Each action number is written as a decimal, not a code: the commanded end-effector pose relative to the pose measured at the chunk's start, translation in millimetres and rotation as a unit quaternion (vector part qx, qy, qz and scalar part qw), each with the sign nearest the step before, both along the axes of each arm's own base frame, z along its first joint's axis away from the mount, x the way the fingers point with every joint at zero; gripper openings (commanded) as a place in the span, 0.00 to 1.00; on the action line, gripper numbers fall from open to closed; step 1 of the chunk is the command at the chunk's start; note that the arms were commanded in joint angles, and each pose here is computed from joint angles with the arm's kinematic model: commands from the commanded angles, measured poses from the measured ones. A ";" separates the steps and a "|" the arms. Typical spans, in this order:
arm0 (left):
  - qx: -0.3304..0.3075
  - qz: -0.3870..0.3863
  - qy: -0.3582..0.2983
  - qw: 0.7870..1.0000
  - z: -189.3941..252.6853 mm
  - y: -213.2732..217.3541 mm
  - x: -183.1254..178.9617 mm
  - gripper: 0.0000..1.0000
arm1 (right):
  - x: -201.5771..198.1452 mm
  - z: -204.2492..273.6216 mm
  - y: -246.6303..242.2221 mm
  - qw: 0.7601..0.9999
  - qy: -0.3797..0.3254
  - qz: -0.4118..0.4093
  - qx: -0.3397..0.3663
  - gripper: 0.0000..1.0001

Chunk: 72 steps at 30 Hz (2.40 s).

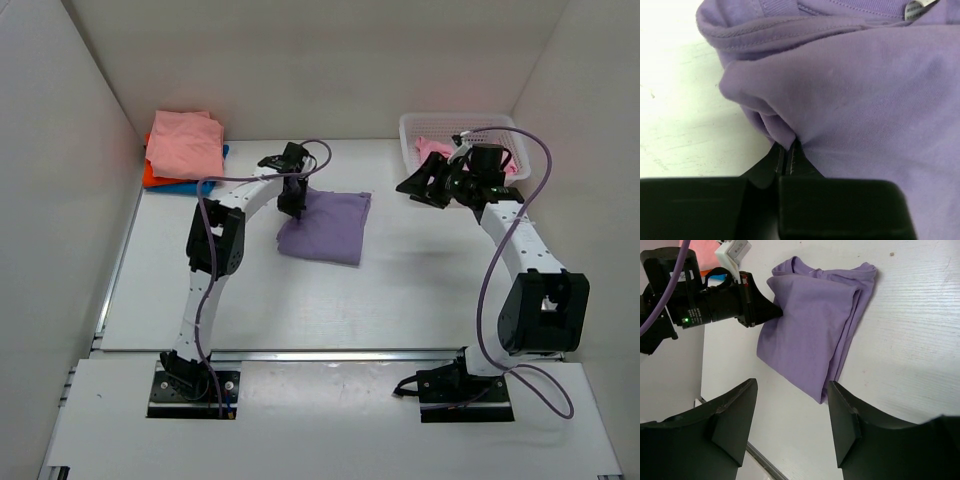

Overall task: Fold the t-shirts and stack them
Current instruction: Put the neatly folded tshirt into the corner of the board with the left arm

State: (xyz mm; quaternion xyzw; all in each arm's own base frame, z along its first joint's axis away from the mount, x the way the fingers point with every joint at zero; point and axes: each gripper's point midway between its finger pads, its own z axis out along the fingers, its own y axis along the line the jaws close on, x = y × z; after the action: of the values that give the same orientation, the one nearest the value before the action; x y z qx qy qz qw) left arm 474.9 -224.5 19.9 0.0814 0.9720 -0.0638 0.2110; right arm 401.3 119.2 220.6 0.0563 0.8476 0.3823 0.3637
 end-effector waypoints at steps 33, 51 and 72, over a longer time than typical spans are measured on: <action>0.044 0.243 -0.436 0.865 260.3 352.3 198.3 0.00 | 10.6 39.5 36.4 0.998 -0.039 0.042 0.016 0.52; 0.007 0.345 -0.319 0.883 198.9 404.5 148.1 0.99 | -11.3 27.4 46.3 0.999 -0.015 -0.002 -0.042 0.56; -0.040 0.106 -0.246 0.963 182.1 165.3 -84.8 0.98 | -81.6 0.6 -42.6 0.984 -0.007 -0.058 -0.165 1.00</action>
State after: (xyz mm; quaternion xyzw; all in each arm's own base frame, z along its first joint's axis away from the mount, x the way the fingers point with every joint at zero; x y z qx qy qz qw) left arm 400.6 -50.4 203.4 -0.0334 0.8923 -0.0557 0.4468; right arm 322.3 83.2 214.8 0.0657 0.8936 0.2355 0.3764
